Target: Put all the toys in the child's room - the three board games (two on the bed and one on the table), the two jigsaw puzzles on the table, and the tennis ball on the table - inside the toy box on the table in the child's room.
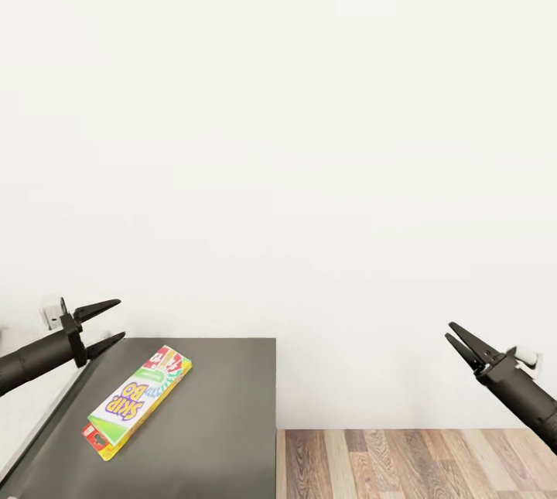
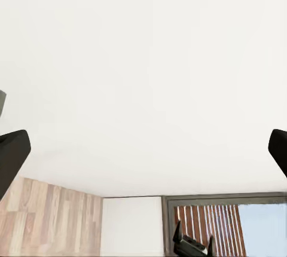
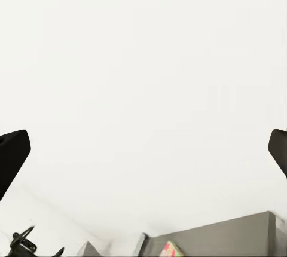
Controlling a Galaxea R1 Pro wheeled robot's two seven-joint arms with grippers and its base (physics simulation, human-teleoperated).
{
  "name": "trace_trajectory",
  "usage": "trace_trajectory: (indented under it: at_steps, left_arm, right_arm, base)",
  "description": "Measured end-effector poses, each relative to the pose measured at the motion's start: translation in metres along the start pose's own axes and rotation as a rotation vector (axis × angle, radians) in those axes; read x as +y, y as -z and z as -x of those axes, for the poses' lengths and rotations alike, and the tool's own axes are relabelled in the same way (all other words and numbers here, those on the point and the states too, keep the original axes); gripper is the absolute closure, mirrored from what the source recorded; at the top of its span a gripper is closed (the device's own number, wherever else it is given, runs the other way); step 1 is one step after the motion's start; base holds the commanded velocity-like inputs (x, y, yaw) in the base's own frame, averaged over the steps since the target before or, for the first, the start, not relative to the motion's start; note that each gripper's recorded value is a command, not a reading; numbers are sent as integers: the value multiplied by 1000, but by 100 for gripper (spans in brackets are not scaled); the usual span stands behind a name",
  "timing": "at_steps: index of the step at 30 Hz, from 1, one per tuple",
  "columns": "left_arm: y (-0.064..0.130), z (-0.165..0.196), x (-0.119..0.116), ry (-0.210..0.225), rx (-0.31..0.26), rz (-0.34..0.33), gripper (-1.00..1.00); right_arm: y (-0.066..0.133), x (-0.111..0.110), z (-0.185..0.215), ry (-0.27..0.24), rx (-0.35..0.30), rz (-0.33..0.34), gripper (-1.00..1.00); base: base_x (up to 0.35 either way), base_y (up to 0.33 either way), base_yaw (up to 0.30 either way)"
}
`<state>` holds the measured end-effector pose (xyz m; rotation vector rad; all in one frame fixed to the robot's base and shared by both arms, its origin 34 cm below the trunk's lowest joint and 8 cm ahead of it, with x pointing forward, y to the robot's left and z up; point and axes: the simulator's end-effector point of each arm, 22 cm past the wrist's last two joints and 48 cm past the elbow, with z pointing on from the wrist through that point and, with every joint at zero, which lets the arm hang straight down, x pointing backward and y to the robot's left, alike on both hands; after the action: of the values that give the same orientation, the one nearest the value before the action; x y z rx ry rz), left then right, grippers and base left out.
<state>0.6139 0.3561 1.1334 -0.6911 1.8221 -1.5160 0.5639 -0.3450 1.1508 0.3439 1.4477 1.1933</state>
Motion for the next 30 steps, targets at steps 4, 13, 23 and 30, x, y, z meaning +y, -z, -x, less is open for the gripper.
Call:
trace_trajectory:
  at_steps: [4, 13, 23, 30]
  left_arm:
    - [1, -13, 6, 14, 30, 6, -100]
    - [7, -24, 23, 38, 41, 36, -100]
    - [7, -24, 23, 37, 39, 38, -100]
    - [7, -23, 24, 38, 39, 40, -100]
  right_arm:
    - [-5, 1, -11, 2, 30, 4, -100]
    - [-6, -7, -19, 25, 61, -30, -100]
    - [-5, -16, -24, 53, 90, -71, -100]
    - [-5, -16, -25, 55, 93, -74, -100]
  base:
    - [0, 0, 0]
    - [0, 0, 0]
    - [0, 0, 0]
    - [0, 0, 0]
